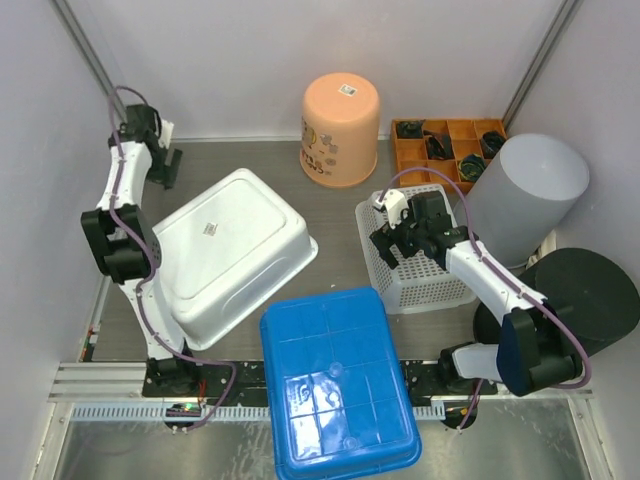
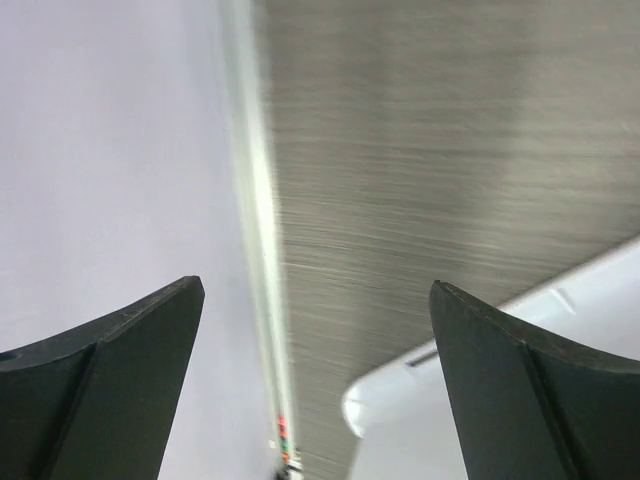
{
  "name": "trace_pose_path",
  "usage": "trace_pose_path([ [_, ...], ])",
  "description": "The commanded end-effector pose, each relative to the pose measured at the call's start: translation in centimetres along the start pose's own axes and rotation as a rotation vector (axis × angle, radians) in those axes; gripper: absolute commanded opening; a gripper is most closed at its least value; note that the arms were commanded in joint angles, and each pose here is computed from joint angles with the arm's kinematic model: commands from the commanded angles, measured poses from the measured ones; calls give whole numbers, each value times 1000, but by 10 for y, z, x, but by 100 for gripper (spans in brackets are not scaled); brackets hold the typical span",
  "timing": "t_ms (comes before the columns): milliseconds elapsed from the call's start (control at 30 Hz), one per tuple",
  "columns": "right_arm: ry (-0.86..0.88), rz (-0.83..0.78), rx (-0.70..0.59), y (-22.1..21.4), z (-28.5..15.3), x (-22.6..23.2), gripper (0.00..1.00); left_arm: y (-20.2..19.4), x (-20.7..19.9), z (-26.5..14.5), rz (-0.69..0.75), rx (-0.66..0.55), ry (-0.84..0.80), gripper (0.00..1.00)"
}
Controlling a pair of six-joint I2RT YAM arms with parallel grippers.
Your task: Turn the large container upside down
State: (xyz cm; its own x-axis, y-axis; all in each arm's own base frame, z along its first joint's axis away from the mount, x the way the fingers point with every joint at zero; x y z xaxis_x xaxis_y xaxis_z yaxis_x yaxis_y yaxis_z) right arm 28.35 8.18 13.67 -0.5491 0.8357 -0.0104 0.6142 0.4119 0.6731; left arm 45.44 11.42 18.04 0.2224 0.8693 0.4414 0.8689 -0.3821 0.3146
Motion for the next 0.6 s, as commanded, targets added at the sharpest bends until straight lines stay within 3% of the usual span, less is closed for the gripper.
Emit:
trace_pose_path([
  [0,-164,37,245,-60,7,-27,100,26,88,-106,-80,-205,335,98],
  [133,-126,28,158,-44,-5,-21,100,25,97,-178,-94,-318,323,99],
  [267,-104,9,37,-18,-25,-16,100,8,64,-263,21,-519,134,98],
  [367,-66,18,5,-10,-31,-11,100,-16,32,-299,128,-545,15,98],
  [567,-89,29,-29,-16,-36,-9,100,-108,-78,-357,447,-668,-637,98],
])
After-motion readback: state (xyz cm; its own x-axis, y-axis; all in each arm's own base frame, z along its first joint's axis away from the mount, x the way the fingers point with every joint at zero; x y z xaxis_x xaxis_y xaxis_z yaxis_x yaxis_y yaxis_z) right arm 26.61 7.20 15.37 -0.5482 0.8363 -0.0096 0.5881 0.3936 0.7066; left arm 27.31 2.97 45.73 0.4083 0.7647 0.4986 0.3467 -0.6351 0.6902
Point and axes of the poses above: each gripper's point midway between its finger pads, its own z axis out along the fingers, its own x axis along the line the jaws close on, y = z × x, the point moved 6 cm from there along -z, back along the fingers, and after that the axes turned 11 degrees about z, right-handed, at the moved point
